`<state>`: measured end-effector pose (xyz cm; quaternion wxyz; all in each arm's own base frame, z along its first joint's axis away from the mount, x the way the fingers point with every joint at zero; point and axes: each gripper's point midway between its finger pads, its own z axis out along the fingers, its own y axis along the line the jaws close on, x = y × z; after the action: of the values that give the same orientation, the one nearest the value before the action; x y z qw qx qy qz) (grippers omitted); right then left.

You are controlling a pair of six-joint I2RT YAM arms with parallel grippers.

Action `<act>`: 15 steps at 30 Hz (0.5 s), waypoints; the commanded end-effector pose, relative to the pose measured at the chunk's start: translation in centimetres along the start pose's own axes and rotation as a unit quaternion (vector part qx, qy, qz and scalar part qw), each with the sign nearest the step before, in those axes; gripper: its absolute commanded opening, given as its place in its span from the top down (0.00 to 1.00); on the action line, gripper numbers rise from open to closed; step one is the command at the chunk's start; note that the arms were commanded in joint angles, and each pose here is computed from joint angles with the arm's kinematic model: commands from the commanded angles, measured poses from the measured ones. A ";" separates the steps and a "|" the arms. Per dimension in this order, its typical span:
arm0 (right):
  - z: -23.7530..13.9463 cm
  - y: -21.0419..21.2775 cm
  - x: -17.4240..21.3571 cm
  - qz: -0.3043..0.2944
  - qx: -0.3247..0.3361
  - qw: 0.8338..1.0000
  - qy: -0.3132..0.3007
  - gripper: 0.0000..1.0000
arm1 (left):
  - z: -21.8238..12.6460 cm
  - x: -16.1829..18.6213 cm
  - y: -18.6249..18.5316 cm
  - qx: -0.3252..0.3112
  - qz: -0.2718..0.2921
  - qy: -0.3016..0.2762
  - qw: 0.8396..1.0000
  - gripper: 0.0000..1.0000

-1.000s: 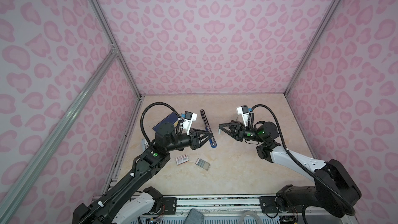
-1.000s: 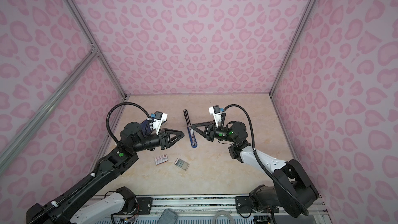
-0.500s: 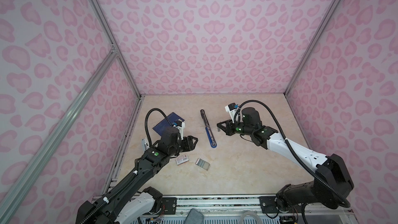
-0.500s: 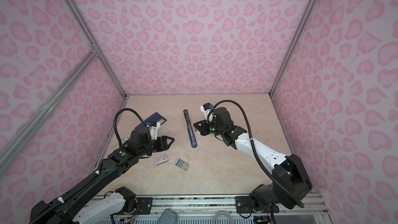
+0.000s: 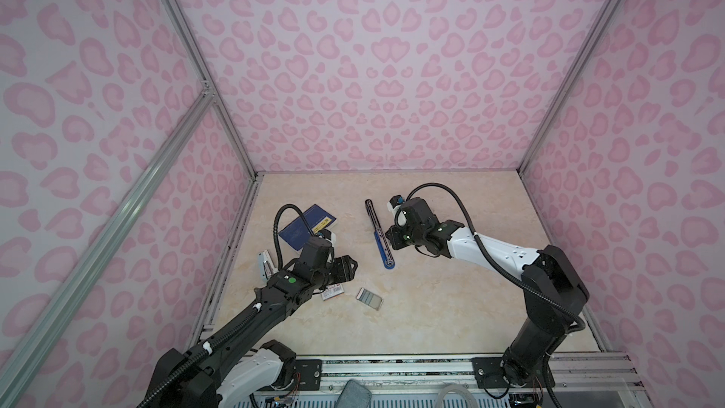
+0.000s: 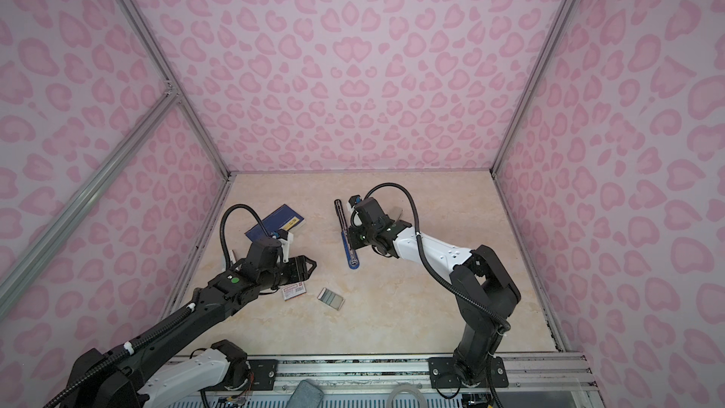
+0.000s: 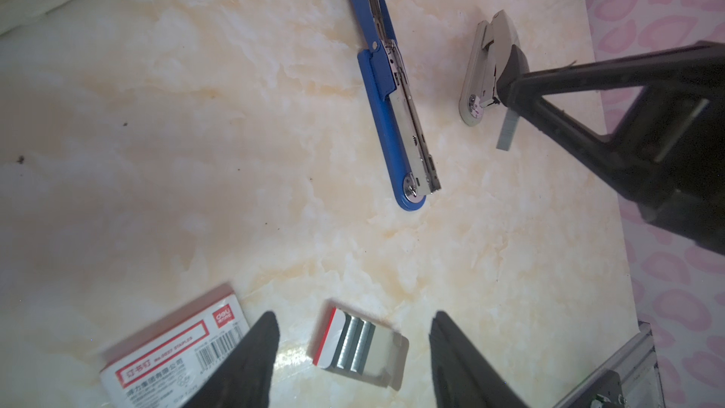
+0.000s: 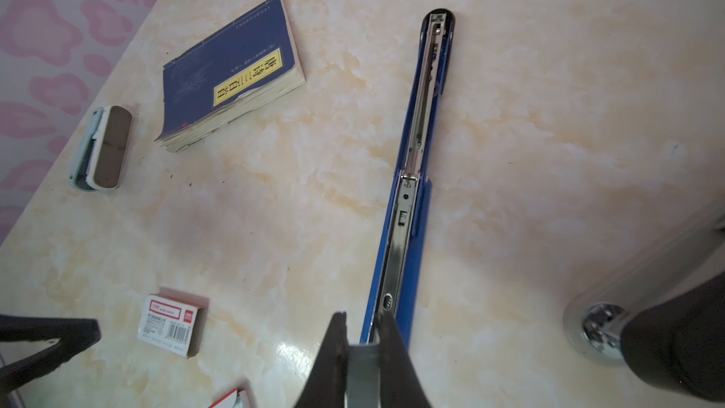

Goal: Load the staples into the stapler
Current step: 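Lower the right gripper onto the blue stapler while the left hovers over the staple tray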

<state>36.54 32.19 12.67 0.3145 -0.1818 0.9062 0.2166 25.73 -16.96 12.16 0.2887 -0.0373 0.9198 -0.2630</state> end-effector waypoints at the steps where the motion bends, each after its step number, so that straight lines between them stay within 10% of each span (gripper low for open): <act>1: 1.2 -0.9 -0.6 0.008 0.035 0.999 -0.010 0.86 | -0.1 -0.5 -0.3 0.009 0.010 -0.014 1.000 0.35; 15: 5.8 -1.7 -1.7 0.015 0.086 0.996 -0.018 0.86 | 0.1 -0.1 -0.2 0.011 0.008 -0.011 1.000 0.35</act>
<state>40.61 34.04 9.43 0.3293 -0.1474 0.9189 0.1596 25.40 -16.87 11.63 0.2865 -0.0318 0.9211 -0.2618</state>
